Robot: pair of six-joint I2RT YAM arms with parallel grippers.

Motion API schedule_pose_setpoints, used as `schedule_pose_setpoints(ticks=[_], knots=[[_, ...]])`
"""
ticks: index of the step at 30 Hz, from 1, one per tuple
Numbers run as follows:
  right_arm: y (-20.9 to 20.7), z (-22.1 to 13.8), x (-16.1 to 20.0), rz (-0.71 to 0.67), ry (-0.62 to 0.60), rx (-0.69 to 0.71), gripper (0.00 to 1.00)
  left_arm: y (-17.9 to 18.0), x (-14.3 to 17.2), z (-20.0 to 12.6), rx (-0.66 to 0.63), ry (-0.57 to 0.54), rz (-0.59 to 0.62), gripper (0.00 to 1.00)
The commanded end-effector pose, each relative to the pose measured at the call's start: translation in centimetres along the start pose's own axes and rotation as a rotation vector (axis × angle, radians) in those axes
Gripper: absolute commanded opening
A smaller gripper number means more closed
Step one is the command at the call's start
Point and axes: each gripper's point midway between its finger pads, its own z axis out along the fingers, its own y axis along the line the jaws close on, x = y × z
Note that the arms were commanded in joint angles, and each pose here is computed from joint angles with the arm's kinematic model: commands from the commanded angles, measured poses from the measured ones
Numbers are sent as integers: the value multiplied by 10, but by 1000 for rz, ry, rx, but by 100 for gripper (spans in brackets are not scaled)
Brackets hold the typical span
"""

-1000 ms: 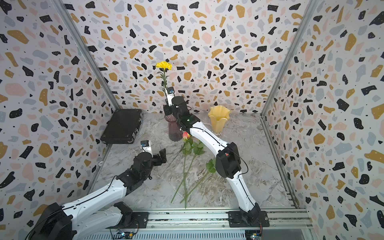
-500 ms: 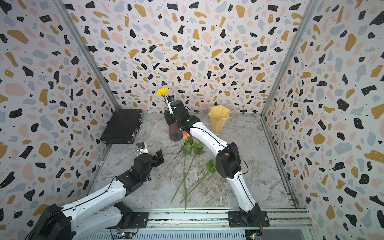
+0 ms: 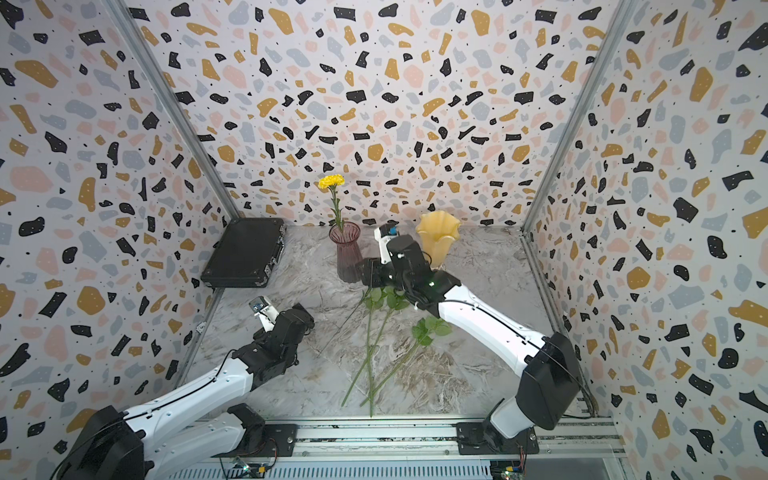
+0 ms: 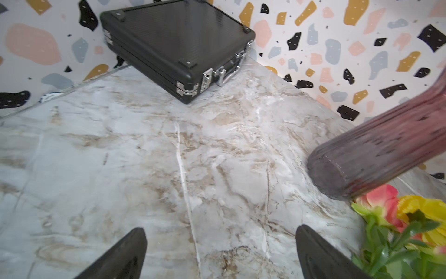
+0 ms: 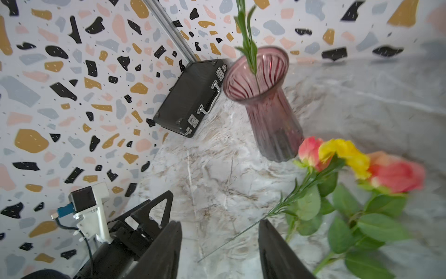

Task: Arrange the flowers in different vases according to their colors
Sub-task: Insert the flower into the vase, then pick up the flower at the center of the board.

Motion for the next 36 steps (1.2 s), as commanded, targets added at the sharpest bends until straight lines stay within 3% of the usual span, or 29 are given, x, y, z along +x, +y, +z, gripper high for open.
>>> schedule_pose_setpoints(ticks=[1,5,11,16,21,31,35,36], knots=[[19,28,42,170,26,-113,55,24,-16,-6,-144,-72,-131,100],[29,60,86,197,134,-126,52,53,-18,-12,-240,-137,-201,99],[-2,84,117,299,92,-29,50,61,-22,-16,-197,-179,-276,99],[-28,105,139,354,92,37,50,61,-20,-15,-192,-179,-271,99],[-38,132,150,365,124,61,50,57,-21,-13,-219,-169,-230,99],[-70,160,149,437,48,138,49,64,-28,-17,-238,-206,-245,99],[-75,174,147,458,60,120,28,67,-33,-18,-235,-225,-261,99],[-76,175,147,456,59,114,18,66,-32,-18,-230,-222,-264,99]])
